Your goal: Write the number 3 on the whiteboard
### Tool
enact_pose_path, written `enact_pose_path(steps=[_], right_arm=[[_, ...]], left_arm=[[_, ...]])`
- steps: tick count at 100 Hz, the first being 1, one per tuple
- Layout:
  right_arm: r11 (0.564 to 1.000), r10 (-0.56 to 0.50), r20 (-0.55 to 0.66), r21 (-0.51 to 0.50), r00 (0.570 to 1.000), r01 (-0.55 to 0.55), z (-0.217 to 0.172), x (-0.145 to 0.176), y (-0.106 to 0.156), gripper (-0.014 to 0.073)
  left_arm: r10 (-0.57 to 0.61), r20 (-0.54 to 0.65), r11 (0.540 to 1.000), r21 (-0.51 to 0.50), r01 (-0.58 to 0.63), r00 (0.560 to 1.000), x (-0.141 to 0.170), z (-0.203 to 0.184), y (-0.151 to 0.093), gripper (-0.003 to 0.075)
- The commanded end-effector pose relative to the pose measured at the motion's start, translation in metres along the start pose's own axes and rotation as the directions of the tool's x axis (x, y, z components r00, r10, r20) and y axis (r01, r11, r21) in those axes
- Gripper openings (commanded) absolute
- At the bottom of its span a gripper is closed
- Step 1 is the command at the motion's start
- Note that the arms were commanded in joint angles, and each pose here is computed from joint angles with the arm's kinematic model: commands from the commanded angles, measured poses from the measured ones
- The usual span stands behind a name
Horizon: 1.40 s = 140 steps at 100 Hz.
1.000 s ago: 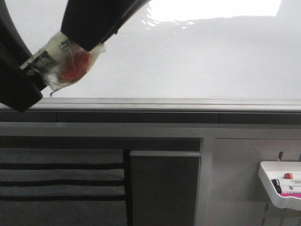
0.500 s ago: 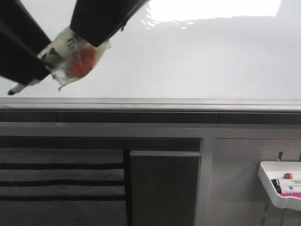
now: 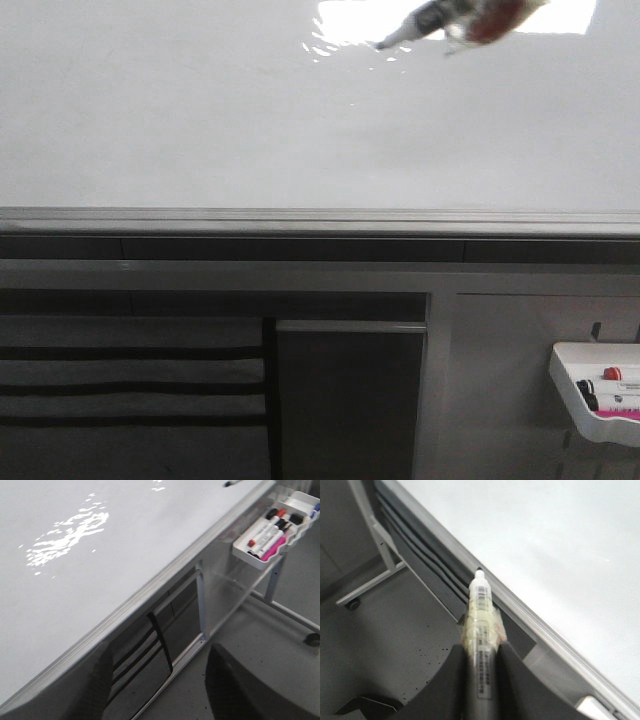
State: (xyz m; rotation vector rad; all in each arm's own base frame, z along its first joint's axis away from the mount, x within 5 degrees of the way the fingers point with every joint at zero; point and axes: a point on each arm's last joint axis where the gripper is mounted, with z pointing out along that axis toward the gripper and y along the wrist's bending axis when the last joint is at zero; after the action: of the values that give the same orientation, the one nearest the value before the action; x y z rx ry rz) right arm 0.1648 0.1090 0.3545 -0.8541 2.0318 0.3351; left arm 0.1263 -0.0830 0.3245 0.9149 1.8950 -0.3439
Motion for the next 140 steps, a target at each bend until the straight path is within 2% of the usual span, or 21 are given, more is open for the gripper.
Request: enact_pose_path(steps=[1, 12, 30, 38, 65, 82, 102, 114, 123, 131, 140], right_arm=[[0.996, 0.042, 0.114, 0.072, 0.993, -0.050, -0.012, 0.005, -0.007, 0.0038], [0.996, 0.049, 0.111, 0.072, 0.993, -0.057, -0.010, 0.015, -0.005, 0.0038], [0.993, 0.059, 0.173, 0.088, 0.983, -0.075, -0.008, 0.009, -0.007, 0.0038], [0.993, 0.077, 0.171, 0.078, 0.982, -0.091, -0.004, -0.002, -0.010, 0.0038], [0.994, 0.105, 0.006, 0.043, 0.994, -0.105, 0.031, -0.051, -0.036, 0.0038], [0.995, 0.103, -0.025, 0.021, 0.994, -0.103, 0.056, -0.081, -0.047, 0.0038], [0.995, 0.100, -0.026, 0.028, 0.995, -0.099, 0.086, -0.097, -0.059, 0.0038], [0.994, 0.073, -0.022, 0.080, 0.997, -0.071, 0.089, -0.097, -0.069, 0.0038], [0.987, 0.113, -0.048, 0.121, 0.992, -0.106, 0.084, -0.091, -0.080, 0.0038], [0.985, 0.134, -0.108, 0.121, 0.985, -0.120, 0.079, -0.082, -0.084, 0.0038], [0.988, 0.138, -0.151, 0.088, 0.979, -0.126, 0.089, -0.069, -0.076, 0.0038]], left_arm=[[-0.083, 0.087, 0.994, -0.070, 0.089, 0.993, -0.008, -0.004, 0.010, 0.0386], [-0.090, 0.091, 0.991, -0.091, 0.098, 0.992, -0.007, -0.004, 0.013, 0.0386], [-0.094, 0.072, 0.992, -0.072, 0.099, 0.993, -0.006, -0.004, 0.011, 0.0386], [-0.094, 0.072, 0.992, -0.072, 0.099, 0.993, -0.006, -0.004, 0.011, 0.0386], [-0.094, 0.073, 0.992, -0.073, 0.100, 0.993, -0.006, -0.004, 0.011, 0.0386], [-0.094, 0.073, 0.992, -0.073, 0.100, 0.993, -0.006, -0.004, 0.011, 0.0386], [-0.094, 0.073, 0.992, -0.073, 0.100, 0.993, -0.006, -0.004, 0.011, 0.0386], [-0.094, 0.073, 0.992, -0.073, 0.100, 0.993, -0.006, -0.004, 0.011, 0.0386], [-0.094, 0.073, 0.992, -0.073, 0.100, 0.993, -0.006, -0.004, 0.011, 0.0386], [-0.094, 0.073, 0.992, -0.073, 0.100, 0.993, -0.006, -0.004, 0.011, 0.0386], [-0.094, 0.073, 0.992, -0.073, 0.100, 0.993, -0.006, -0.004, 0.011, 0.0386]])
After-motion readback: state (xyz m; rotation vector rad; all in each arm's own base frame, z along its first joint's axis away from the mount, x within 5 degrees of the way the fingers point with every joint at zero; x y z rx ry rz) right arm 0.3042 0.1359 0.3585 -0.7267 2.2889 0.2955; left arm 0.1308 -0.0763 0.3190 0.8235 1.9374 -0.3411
